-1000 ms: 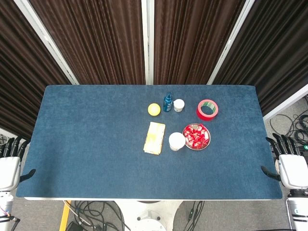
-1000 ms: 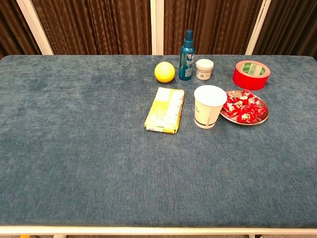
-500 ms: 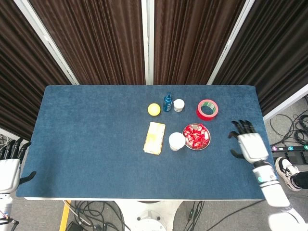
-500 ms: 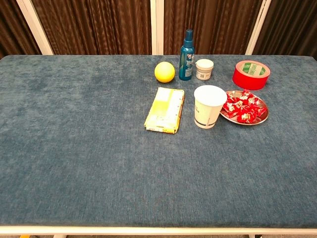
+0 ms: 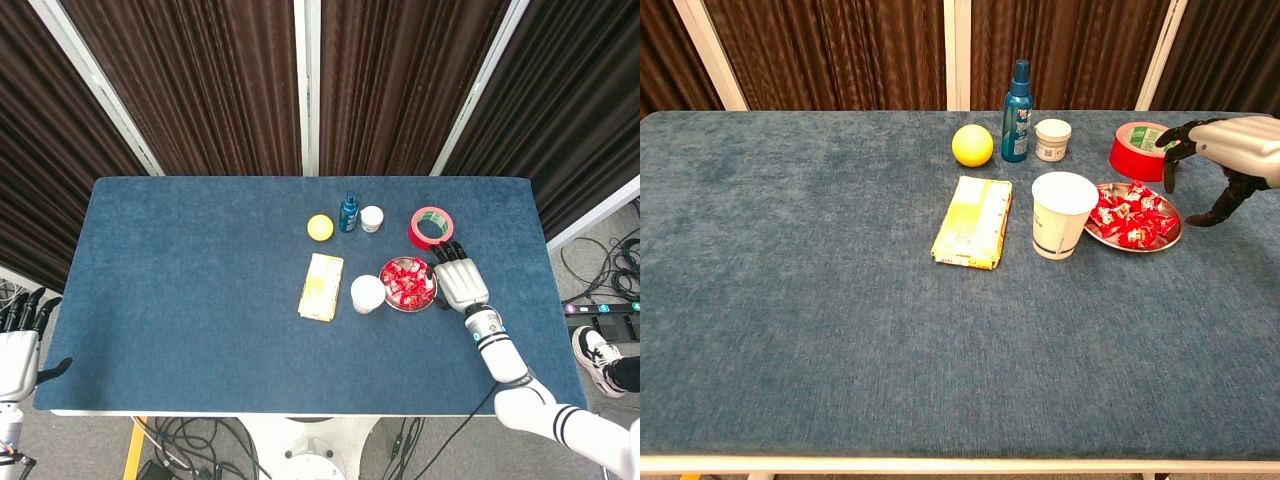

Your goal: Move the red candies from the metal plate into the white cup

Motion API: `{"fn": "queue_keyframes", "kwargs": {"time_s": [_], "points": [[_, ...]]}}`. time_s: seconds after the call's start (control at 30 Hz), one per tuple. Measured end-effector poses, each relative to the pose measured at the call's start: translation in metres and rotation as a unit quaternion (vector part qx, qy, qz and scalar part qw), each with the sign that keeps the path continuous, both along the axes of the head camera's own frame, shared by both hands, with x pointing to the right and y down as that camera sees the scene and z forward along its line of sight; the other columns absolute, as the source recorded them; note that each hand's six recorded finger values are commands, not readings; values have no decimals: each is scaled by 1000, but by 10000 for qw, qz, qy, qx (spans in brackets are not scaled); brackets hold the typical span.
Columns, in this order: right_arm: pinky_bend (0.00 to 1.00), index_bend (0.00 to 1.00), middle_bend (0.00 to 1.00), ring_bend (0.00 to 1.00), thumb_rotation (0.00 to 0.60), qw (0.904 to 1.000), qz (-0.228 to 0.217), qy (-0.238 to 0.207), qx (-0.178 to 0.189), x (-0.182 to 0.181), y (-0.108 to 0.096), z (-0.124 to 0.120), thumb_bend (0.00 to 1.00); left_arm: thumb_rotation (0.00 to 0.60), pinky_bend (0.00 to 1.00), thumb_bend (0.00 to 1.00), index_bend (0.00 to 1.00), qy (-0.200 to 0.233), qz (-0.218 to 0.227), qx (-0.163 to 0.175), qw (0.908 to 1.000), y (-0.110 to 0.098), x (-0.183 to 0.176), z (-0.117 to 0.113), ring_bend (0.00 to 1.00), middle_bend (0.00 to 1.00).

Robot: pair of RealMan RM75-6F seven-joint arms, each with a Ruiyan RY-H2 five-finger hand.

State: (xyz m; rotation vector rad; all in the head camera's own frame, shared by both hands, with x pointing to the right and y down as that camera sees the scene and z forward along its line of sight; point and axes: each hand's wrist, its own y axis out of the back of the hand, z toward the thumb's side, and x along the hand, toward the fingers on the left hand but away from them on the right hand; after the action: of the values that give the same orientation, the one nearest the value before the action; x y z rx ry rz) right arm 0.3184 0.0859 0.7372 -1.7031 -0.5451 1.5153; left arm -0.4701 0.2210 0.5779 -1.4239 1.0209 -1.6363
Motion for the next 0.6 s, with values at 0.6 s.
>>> {"fn": "queue_keyframes", "kwargs": {"time_s": [0.6], "points": [[0, 454, 41, 0, 600, 9998, -106, 148, -57, -9, 4, 25, 205, 600, 163, 0, 223, 36, -53, -24, 10000, 3, -4, 2, 91, 169]]}}
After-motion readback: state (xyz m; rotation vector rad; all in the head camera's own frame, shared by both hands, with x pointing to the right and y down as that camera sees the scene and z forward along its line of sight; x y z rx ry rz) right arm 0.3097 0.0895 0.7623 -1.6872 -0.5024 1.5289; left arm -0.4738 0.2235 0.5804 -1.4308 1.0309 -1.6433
